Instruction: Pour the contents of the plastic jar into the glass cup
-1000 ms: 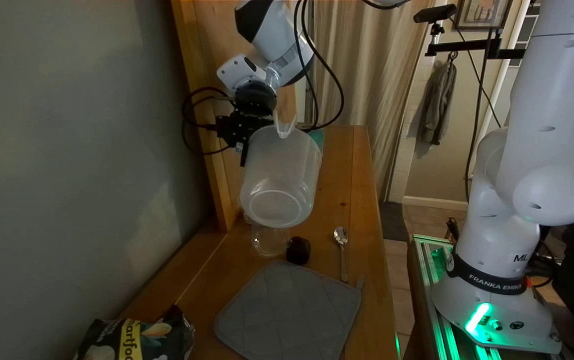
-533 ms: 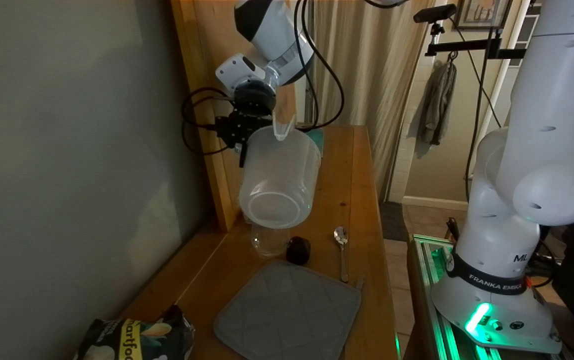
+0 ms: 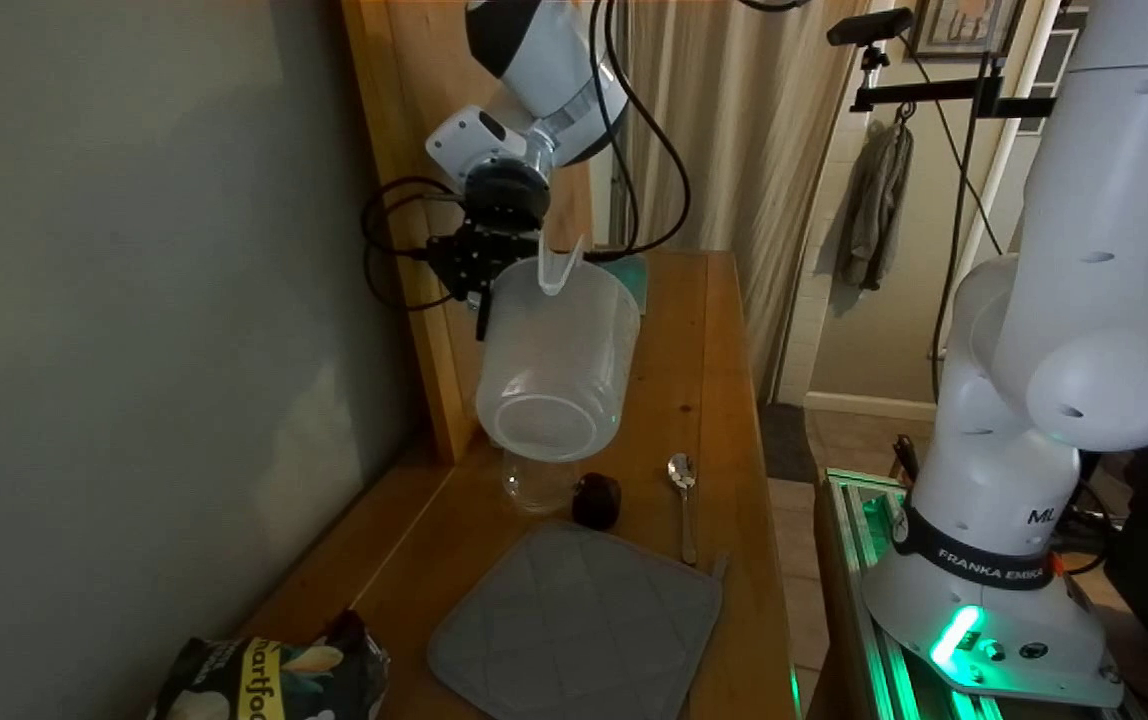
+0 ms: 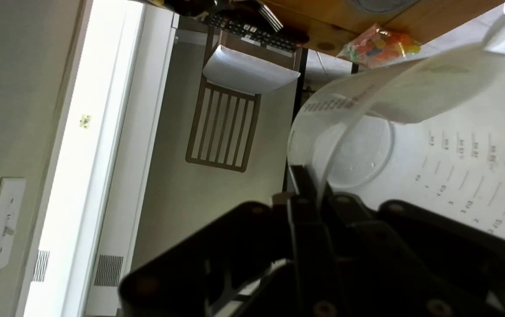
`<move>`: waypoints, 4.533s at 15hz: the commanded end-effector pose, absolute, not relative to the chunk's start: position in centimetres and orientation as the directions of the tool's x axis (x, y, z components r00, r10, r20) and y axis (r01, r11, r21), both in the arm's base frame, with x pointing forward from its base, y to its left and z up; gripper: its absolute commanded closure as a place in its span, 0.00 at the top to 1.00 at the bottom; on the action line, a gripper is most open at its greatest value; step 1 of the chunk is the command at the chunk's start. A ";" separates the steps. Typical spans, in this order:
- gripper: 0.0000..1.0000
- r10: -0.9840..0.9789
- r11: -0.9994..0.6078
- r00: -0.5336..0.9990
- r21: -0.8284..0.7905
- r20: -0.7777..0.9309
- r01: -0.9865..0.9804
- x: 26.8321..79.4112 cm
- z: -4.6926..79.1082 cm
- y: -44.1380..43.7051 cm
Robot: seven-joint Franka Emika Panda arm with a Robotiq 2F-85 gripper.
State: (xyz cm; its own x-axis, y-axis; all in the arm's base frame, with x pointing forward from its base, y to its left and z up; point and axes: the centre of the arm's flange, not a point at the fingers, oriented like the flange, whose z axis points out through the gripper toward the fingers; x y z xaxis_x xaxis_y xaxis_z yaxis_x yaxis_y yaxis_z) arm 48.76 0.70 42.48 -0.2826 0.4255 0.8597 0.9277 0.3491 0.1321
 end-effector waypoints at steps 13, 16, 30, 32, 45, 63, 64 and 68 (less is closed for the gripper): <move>0.01 0.736 0.224 -0.170 0.002 0.655 0.975 48.6 41.6 4.4; 0.01 0.771 0.200 -0.145 -0.020 0.620 0.980 48.4 41.2 5.4; 0.01 0.866 0.119 -0.036 -0.136 0.498 0.984 44.6 39.7 10.7; 0.01 0.893 0.109 -0.036 -0.137 0.449 0.985 44.3 39.6 11.1; 0.01 0.974 0.009 0.033 -0.187 0.223 0.982 42.9 40.2 11.7; 0.01 0.966 -0.133 0.178 -0.231 0.186 0.964 42.3 40.0 12.0; 0.01 0.965 -0.136 0.182 -0.235 0.188 0.962 42.3 40.0 12.0; 0.01 0.968 -0.125 0.172 -0.243 0.182 0.962 42.2 40.0 12.0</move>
